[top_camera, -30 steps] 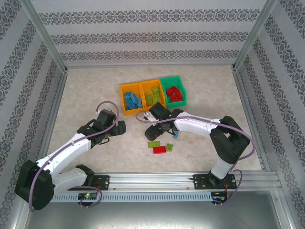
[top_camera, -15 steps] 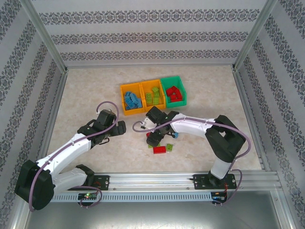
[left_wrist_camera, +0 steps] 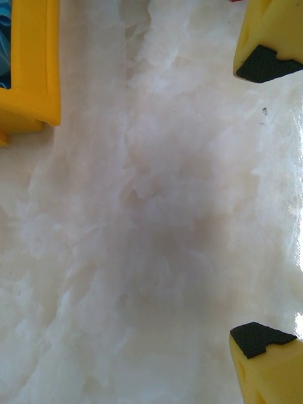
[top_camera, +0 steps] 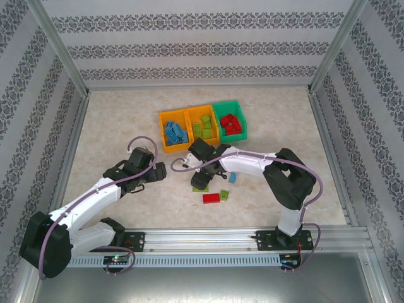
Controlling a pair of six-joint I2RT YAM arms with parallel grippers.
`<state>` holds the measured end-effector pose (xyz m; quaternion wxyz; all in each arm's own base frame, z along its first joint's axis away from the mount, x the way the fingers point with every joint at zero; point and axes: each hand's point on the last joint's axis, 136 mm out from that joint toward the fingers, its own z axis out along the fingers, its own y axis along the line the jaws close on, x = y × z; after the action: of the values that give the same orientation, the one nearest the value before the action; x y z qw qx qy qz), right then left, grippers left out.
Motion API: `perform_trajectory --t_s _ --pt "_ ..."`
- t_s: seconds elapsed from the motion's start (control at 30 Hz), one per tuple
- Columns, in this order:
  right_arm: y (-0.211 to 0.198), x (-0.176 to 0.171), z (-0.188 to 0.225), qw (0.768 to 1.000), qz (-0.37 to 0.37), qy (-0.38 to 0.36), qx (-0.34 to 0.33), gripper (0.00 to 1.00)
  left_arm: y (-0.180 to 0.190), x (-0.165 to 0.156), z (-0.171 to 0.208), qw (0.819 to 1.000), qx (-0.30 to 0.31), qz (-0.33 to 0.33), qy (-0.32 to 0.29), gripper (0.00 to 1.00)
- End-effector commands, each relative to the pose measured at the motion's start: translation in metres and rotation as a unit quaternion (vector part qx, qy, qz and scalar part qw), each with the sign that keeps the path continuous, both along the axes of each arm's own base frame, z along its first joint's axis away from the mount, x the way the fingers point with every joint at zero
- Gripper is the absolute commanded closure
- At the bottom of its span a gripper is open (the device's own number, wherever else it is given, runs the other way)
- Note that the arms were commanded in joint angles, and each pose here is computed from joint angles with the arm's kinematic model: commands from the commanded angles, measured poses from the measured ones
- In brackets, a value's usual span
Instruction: Sort the legos into containers by color
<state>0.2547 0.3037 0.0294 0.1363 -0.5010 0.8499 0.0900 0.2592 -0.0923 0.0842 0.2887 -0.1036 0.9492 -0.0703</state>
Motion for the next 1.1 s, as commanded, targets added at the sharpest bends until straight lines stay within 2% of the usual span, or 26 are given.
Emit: perform_trajectory --t_s 0.0,0.13,0.37,0.5,0.77,1.07 --pt "0.001 0.006 -0.008 1.000 0.006 -0.005 -0.023 0.31 0.006 -0.002 0.001 1.000 -0.002 0.016 0.001 0.01" --pt "-0.003 0.006 -0.011 1.000 -0.012 0.001 -0.020 0.34 0.008 -0.004 0.000 1.000 0.000 0.018 0.002 0.01" --pt "-0.020 0.021 -0.003 0.995 -0.099 0.025 0.009 0.44 0.007 -0.005 -0.001 1.000 -0.003 0.018 0.000 0.01" --pt "-0.031 0.024 -0.004 0.991 -0.132 0.031 0.007 0.44 0.008 -0.005 -0.001 1.000 -0.003 0.019 0.000 0.01" --pt "-0.038 0.020 0.002 0.986 -0.160 0.030 0.022 0.30 0.008 -0.007 0.000 1.000 -0.005 0.019 -0.002 0.00" --pt "-0.048 0.020 -0.004 0.982 -0.185 0.033 0.017 0.30 0.008 -0.007 0.000 1.000 -0.007 0.021 -0.002 0.01"
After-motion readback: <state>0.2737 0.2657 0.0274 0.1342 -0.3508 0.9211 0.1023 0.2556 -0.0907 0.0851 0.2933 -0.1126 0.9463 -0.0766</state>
